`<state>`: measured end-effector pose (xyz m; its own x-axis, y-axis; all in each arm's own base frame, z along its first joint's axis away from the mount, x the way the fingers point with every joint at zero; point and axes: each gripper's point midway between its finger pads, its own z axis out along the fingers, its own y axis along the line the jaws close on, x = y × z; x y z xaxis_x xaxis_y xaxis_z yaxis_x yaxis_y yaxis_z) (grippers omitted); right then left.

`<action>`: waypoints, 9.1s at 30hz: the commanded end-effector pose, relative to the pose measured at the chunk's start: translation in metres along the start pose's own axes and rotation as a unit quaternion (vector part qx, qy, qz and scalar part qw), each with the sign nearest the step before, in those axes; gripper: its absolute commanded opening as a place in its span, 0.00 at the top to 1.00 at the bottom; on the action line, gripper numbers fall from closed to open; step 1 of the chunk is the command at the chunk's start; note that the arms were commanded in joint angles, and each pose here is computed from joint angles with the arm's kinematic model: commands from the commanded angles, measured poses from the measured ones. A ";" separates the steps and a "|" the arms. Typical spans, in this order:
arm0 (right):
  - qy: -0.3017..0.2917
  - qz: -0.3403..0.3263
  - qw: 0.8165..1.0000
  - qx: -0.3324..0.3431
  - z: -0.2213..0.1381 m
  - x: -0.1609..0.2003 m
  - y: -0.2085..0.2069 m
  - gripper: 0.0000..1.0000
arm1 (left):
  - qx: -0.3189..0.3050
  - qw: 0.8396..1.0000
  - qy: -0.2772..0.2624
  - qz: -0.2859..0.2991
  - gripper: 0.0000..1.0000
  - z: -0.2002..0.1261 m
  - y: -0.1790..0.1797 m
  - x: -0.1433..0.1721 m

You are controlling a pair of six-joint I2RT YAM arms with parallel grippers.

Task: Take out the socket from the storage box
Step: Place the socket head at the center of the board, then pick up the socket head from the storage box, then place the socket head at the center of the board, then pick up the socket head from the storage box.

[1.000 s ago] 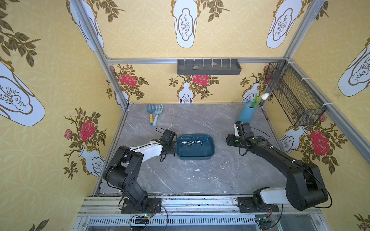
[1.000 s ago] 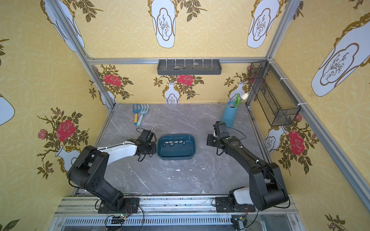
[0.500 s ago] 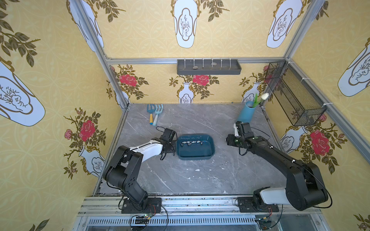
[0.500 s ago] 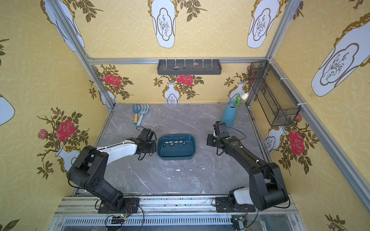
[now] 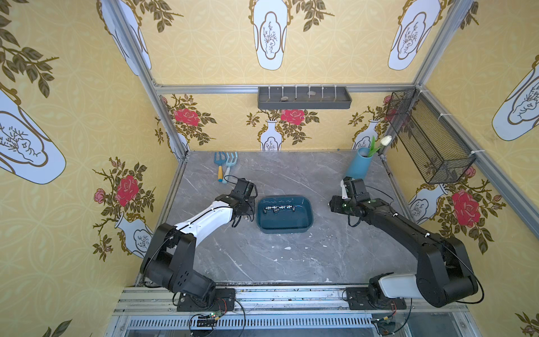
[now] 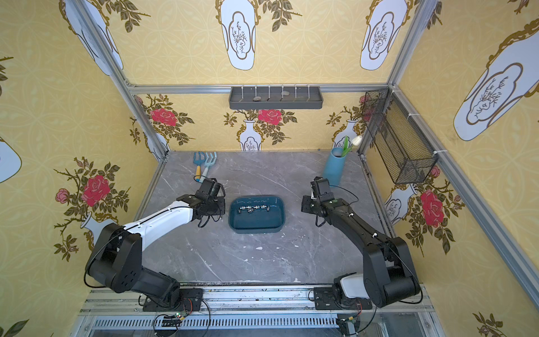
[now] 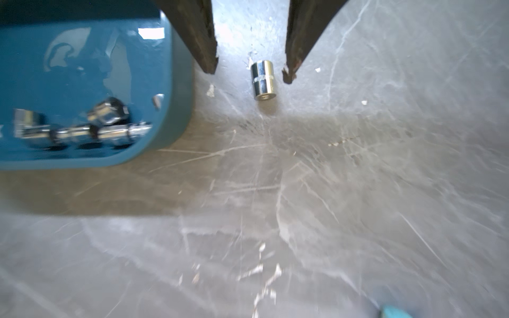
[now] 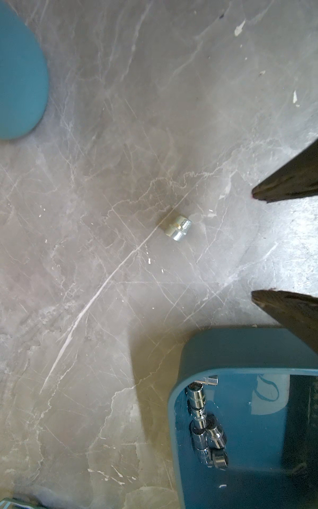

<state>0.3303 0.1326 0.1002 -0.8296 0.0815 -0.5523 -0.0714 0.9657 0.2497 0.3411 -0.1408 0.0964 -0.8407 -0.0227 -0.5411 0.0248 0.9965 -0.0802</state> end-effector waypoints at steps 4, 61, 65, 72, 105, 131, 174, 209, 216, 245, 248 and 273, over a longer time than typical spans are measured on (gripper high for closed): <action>-0.005 0.005 1.000 -0.011 0.002 -0.003 0.004 0.44 | 0.038 0.999 -0.015 0.026 0.53 -0.036 -0.031 -0.016; 0.003 -0.034 0.994 -0.106 -0.003 0.013 0.092 0.31 | -0.014 0.996 0.086 -0.017 0.48 0.073 -0.126 0.040; 0.003 -0.034 0.994 -0.106 -0.003 0.014 0.092 0.31 | -0.019 0.996 0.083 -0.015 0.48 0.077 -0.126 0.039; 0.003 -0.036 0.994 -0.105 -0.003 0.015 0.091 0.31 | -0.025 0.997 0.073 -0.017 0.50 0.081 -0.126 0.034; 0.005 -0.039 0.994 -0.100 -0.004 0.016 0.088 0.31 | 0.019 0.997 0.069 -0.006 0.71 0.061 -0.135 0.031; 0.011 -0.035 0.994 -0.104 0.000 0.020 0.091 0.31 | -0.052 0.993 0.014 -0.102 0.72 0.009 0.003 -0.012; 0.022 -0.033 0.995 -0.096 0.005 0.026 0.089 0.30 | -0.105 0.978 0.090 -0.157 0.68 0.076 0.065 0.034; 0.018 -0.037 0.993 -0.107 0.004 0.016 0.098 0.30 | -0.074 0.984 0.081 -0.139 0.47 0.021 0.059 0.020; 0.013 -0.032 0.992 -0.118 0.010 0.009 0.106 0.30 | -0.043 0.991 0.053 -0.117 0.37 -0.027 0.053 -0.004; 0.060 -0.038 0.997 -0.039 0.084 0.030 0.159 0.41 | -0.009 0.984 -0.120 -0.131 0.02 -0.107 0.073 -0.036; 0.058 -0.042 0.997 -0.031 0.087 0.034 0.159 0.43 | -0.005 0.983 -0.129 -0.134 0.02 -0.109 0.073 -0.036; 0.074 -0.061 0.995 -0.014 0.107 0.051 0.156 0.53 | 0.022 0.984 -0.122 -0.129 0.02 -0.106 0.063 -0.037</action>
<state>0.3323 0.3110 0.0250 -0.8930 -0.0653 -0.4453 -0.1781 0.9599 0.2164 0.3135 -0.0615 0.1985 -0.6698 -0.2970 -0.6805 -0.1731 0.9537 -0.2459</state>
